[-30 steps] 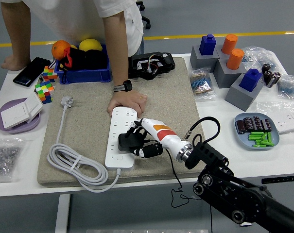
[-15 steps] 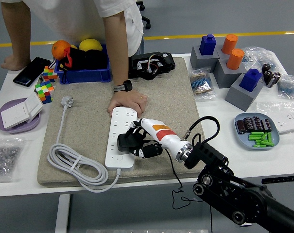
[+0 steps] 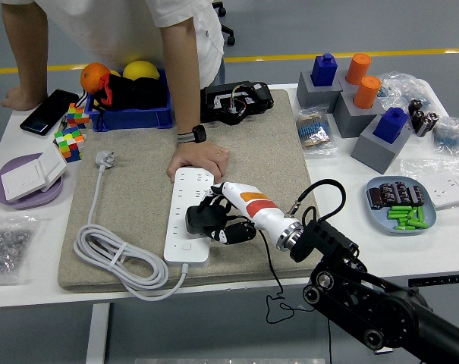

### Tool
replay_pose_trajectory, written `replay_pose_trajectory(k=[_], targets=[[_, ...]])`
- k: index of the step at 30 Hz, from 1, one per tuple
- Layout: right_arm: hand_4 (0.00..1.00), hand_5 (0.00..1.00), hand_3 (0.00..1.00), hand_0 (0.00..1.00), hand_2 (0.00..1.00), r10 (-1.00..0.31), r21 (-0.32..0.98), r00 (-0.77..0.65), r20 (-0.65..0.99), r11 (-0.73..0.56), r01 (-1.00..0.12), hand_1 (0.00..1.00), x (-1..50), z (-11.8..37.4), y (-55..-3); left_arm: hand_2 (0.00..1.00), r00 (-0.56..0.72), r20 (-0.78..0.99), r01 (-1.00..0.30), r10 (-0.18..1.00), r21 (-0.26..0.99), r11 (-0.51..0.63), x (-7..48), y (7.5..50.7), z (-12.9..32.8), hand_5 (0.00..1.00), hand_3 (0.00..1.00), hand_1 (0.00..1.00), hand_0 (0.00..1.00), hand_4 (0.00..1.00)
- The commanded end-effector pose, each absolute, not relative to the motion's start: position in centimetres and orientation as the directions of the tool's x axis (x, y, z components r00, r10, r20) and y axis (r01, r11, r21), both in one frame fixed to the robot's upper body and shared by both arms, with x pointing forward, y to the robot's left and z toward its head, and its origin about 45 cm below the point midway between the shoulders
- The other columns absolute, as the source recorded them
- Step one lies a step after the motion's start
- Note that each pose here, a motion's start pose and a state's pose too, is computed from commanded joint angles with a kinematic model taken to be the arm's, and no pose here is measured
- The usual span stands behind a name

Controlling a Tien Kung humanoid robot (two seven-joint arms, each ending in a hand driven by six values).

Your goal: Press the white button,pick up the black plug,place it near the board,insert it into the board

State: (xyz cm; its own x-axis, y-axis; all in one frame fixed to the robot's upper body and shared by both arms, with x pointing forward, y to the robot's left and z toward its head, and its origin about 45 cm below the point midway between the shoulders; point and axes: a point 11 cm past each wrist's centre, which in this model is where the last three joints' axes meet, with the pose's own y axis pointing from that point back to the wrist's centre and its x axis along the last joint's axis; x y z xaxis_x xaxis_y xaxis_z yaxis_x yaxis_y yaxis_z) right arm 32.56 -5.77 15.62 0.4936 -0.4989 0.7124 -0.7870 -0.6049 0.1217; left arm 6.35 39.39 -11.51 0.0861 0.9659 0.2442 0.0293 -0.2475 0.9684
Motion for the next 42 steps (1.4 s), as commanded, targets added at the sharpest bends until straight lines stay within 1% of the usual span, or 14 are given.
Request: replay_pose_trajectory(k=[14,42], targets=[[0.813,0.002,0.526,0.423,0.499,-0.477,0.126,0.496,0.725,-0.617,-0.777,0.466,31.98,15.31,-5.31,0.632,0.092,0.246,0.028,0.965,0.968,-0.249,6.57,39.45,-11.46,0.107,0.674,0.638,0.649,0.52],[0.817,0.002,0.524,0.417,0.497,-0.475,0.113,0.475,0.741,-0.609,-0.785,0.461,32.66,15.68,-5.66,0.633,0.097,0.247,0.032,0.964,0.967,-0.252,6.54,39.64,-11.4,0.099,0.673,0.639,0.649,0.522]])
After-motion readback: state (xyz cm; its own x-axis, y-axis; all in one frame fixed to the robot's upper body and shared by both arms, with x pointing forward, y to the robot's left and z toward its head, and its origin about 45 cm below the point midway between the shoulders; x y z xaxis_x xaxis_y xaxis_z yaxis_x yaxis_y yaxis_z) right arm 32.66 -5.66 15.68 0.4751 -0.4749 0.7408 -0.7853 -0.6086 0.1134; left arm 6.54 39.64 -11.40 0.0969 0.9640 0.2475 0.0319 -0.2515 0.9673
